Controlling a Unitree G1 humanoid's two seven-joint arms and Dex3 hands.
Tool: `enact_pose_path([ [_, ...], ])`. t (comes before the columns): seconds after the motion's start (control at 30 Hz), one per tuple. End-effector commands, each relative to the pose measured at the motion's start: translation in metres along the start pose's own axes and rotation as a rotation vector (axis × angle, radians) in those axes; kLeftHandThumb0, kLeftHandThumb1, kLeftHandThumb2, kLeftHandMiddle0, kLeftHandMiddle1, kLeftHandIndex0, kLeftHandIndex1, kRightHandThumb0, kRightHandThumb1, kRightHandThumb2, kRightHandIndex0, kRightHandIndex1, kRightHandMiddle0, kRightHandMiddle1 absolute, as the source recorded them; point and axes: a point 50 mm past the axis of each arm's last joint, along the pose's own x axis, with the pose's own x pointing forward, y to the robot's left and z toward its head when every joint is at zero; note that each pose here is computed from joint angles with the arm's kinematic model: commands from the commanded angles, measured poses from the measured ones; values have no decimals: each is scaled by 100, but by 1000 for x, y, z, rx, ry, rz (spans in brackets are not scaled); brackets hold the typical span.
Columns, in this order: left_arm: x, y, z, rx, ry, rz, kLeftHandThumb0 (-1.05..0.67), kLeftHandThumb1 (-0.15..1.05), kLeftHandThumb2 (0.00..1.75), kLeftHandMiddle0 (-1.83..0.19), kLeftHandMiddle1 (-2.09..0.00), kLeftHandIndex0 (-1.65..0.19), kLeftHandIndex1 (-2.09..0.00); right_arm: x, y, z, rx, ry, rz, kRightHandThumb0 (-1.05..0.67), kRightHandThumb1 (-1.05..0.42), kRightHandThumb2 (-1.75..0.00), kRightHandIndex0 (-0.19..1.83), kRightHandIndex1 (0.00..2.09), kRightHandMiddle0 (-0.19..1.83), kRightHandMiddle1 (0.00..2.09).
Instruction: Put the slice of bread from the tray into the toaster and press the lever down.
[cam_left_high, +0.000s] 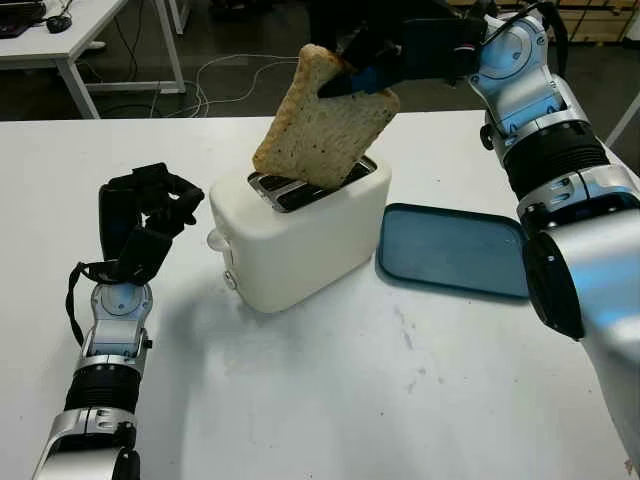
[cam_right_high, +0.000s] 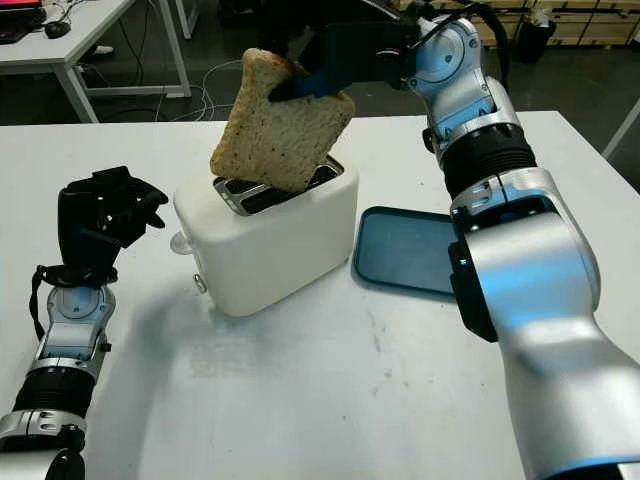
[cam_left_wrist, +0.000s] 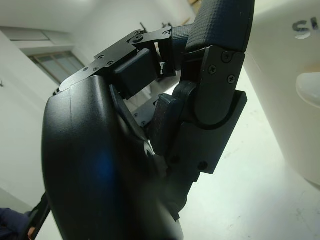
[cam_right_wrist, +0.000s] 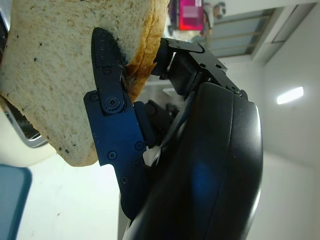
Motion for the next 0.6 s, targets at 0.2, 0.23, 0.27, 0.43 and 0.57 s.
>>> enact_pose_path([
  [0.2,-2,-1,0,14,5,3,-105,92,19,-126,-112,-120,-91,-6,2,-9,-48,40,21,-44,-92,-36,113,175,94,175],
  [0.23,-2,-1,0,17,7,3,-105,92,19,-127,-112,-120,-92,-8,2,-9,-78,42,28,-45,-92,-36,112,175,92,175],
  [0.27,-2,-1,0,16,9,3,-105,92,19,-127,-112,-120,-92,-9,1,-9,-113,45,36,-45,-92,-36,111,175,90,175],
  [0.43,-3,-2,0,8,9,7,-105,92,18,-128,-111,-120,-91,-11,0,-9,-239,68,71,-47,-92,-34,109,175,86,175],
  [0.57,-3,-2,0,25,9,7,-105,92,20,-128,-112,-120,-92,-11,0,-6,-301,65,83,-48,-92,-33,109,175,84,175],
])
